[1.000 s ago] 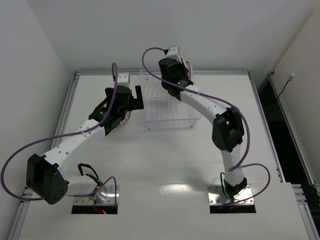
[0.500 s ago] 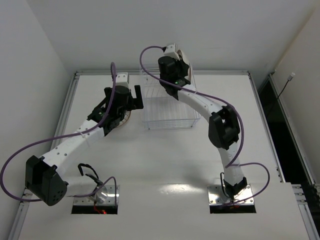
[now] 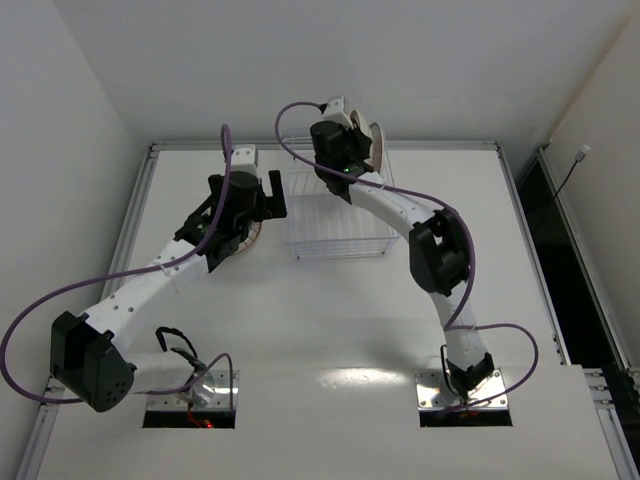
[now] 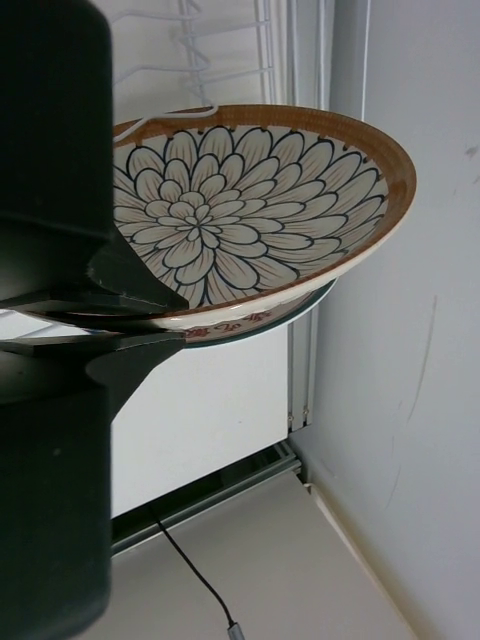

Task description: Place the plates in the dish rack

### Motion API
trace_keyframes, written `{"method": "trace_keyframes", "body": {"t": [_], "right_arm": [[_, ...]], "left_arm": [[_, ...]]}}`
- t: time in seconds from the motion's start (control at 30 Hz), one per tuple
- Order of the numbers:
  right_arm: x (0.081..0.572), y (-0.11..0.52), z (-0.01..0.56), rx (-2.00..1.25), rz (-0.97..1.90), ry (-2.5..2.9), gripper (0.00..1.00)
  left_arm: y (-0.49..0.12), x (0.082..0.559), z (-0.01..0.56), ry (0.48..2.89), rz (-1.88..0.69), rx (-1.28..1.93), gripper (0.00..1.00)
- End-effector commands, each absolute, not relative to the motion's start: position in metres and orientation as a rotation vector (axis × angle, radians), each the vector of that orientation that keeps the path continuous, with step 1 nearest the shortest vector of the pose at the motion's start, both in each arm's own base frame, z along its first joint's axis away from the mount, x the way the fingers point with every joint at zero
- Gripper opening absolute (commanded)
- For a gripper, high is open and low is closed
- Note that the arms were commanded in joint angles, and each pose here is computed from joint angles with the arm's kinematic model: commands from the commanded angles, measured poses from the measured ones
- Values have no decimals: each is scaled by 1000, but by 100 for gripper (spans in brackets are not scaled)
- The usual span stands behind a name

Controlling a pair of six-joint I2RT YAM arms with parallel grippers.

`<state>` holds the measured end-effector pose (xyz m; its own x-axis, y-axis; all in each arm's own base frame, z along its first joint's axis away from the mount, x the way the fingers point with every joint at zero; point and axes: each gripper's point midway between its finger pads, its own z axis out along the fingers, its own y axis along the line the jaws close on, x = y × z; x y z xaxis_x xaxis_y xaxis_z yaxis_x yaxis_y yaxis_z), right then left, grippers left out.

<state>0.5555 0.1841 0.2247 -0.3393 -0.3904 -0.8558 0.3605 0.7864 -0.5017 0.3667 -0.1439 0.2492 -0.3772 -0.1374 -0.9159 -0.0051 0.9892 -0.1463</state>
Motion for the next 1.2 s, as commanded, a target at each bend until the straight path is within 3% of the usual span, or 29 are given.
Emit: {"method": "trace_keyframes", "body": {"t": [0.0, 0.5, 0.67, 0.87, 1.0, 1.17], "right_arm": [[551, 192, 249, 75, -695, 1706, 0], [532, 240, 194, -35, -673, 1774, 5], [529, 255, 187, -48, -631, 1793, 11], [527, 266, 171, -58, -591, 1825, 25], [526, 269, 161, -55, -552, 1848, 27], [525, 265, 168, -35, -521, 1851, 39]], "left_arm": [[-147, 366, 284, 1873, -205, -134, 100], [-145, 366, 285, 1871, -196, -140, 100], [-147, 366, 284, 1873, -205, -134, 100], [-146, 364, 288, 1865, -209, -136, 100], [-146, 364, 288, 1865, -209, -136, 100], [-146, 364, 288, 1865, -209, -136, 100]]}}
